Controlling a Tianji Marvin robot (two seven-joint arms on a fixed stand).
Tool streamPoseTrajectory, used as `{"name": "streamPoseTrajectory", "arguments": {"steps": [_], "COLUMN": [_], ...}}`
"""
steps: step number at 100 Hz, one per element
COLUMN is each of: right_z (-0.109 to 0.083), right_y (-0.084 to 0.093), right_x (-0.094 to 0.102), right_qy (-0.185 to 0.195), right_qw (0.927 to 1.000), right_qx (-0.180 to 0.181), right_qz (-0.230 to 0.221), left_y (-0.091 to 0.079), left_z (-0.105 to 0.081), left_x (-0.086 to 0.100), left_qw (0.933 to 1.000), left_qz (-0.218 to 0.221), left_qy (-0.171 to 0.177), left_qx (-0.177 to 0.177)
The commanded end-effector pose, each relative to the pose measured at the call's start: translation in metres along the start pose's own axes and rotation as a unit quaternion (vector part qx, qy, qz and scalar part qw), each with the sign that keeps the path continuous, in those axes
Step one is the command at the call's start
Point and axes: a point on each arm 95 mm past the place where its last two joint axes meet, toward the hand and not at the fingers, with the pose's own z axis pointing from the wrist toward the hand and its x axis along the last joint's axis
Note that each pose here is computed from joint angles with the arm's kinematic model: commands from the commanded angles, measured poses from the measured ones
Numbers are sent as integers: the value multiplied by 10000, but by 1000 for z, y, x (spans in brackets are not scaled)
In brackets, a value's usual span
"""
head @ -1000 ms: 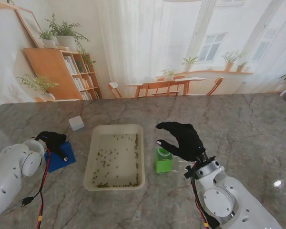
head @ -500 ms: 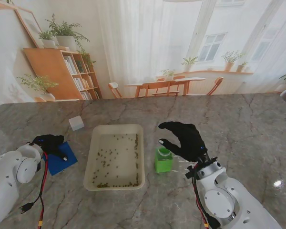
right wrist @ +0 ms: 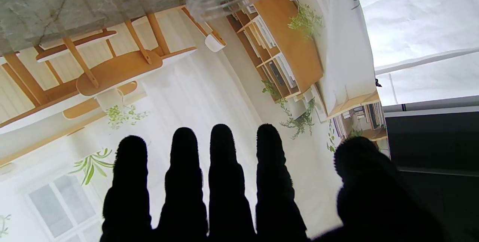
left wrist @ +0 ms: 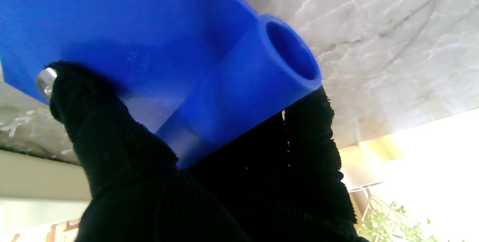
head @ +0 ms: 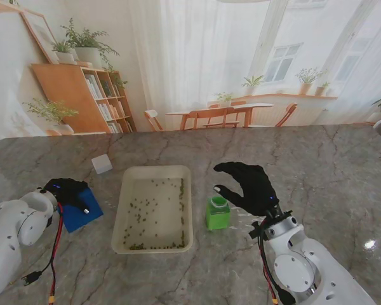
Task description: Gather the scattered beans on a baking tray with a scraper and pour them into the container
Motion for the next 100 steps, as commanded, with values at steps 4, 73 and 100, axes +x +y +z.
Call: {"name": "streamPoseTrajectory", "arguments": {"steps": [4, 73, 100], "right_z": [-2, -10, -11], "right_y": [-1, 1, 2], "right_x": [0, -4, -4], "right_qy": [-21, -187, -208], "right_qw": [10000, 9998, 9997], "right_qx": [36, -98, -123], "right_qz": [-7, -47, -29], "left_y": [5, -27, -36], "left_z": [-2, -31, -46], "left_x": [2, 13, 11], "left_qw": [9999, 9978, 9958], "left_qz": [-136, 207, 557], "left_qy": [-52, 407, 547], "left_qx": [1, 486, 484]}}
